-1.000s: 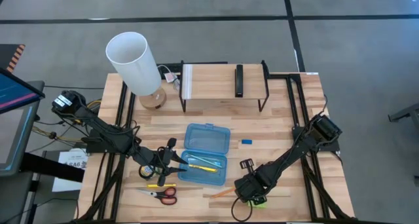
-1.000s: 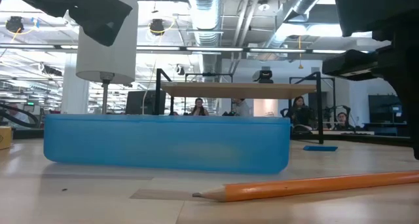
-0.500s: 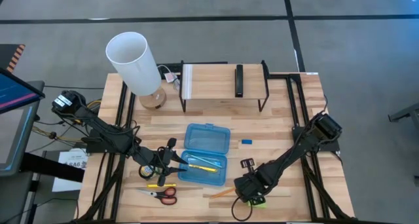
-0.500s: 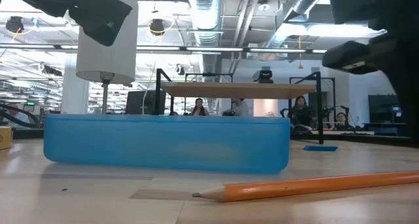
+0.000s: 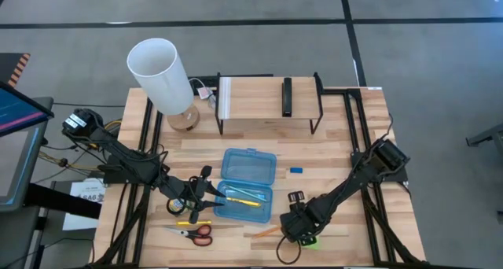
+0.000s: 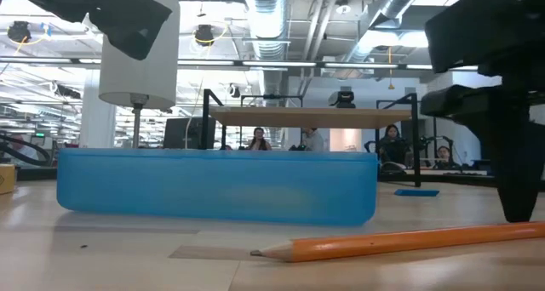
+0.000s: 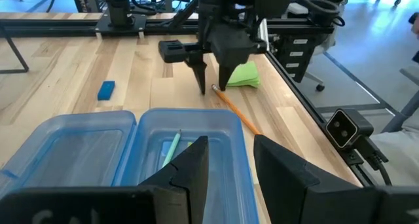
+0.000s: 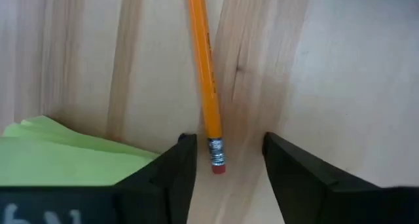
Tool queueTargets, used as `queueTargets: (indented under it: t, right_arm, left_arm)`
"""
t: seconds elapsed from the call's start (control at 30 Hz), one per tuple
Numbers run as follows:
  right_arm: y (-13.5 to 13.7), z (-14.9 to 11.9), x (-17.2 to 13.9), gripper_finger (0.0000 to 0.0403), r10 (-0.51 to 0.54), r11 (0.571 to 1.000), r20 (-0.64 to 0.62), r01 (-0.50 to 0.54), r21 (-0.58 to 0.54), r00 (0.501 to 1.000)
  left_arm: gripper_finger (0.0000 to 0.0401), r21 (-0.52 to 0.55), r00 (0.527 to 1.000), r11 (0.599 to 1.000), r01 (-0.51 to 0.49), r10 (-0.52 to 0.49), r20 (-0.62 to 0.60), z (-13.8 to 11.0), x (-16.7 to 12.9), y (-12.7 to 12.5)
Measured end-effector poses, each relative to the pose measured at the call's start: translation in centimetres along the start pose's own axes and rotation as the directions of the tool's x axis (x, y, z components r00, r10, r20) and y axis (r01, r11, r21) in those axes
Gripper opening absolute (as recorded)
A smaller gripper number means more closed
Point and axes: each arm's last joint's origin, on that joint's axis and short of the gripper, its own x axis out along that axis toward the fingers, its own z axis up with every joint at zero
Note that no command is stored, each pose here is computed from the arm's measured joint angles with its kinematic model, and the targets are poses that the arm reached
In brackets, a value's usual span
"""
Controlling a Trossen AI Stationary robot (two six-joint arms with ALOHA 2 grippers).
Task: Pack school essentials
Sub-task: Put the orange pencil into the blue supply box
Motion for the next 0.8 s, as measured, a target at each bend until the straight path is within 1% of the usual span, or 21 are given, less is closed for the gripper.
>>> queueTargets:
  t: [0.07, 0.13, 0.37, 0.4, 0.57, 0.8]
  right_arm:
    - [-0.1, -0.3, 0.2, 0.0189, 0.000, 1.000, -0.007, 0.000, 0.008, 1.000]
    - [-0.2, -0.5, 0.4, 0.0160, -0.004, 1.000, -0.012, 0.004, 0.007, 1.000]
    - [-0.3, -0.7, 0.5, 0.0029, -0.017, 1.000, -0.019, 0.017, -0.013, 1.000]
    - [-0.3, -0.7, 0.5, 0.0017, -0.018, 1.000, -0.018, 0.017, -0.023, 1.000]
    - [-0.2, -0.7, 0.2, 0.0009, -0.009, 0.999, -0.015, 0.008, -0.044, 1.000]
    - [0.2, 0.3, -1.6, 0.0003, -0.011, 0.997, -0.007, 0.010, -0.078, 1.000]
  left_arm:
    - [0.0109, 0.000, 1.000, 1.000, 0.000, 0.000, 0.001, 0.0, 0.0, 0.0]
    - [0.0109, -0.003, 1.000, 1.000, 0.000, 0.000, 0.002, 0.0, 0.0, 0.0]
    - [0.0109, -0.012, 1.000, 1.000, 0.000, 0.000, 0.003, 0.0, 0.0, 0.0]
    - [0.0109, -0.012, 1.000, 1.000, 0.000, 0.000, 0.003, 0.0, 0.0, 0.0]
    - [0.0109, -0.011, 1.000, 1.000, 0.000, 0.000, 0.003, 0.0, 0.0, 0.0]
    - [0.0109, -0.009, 1.000, 1.000, 0.001, -0.001, 0.006, 0.1, 0.0, 0.0]
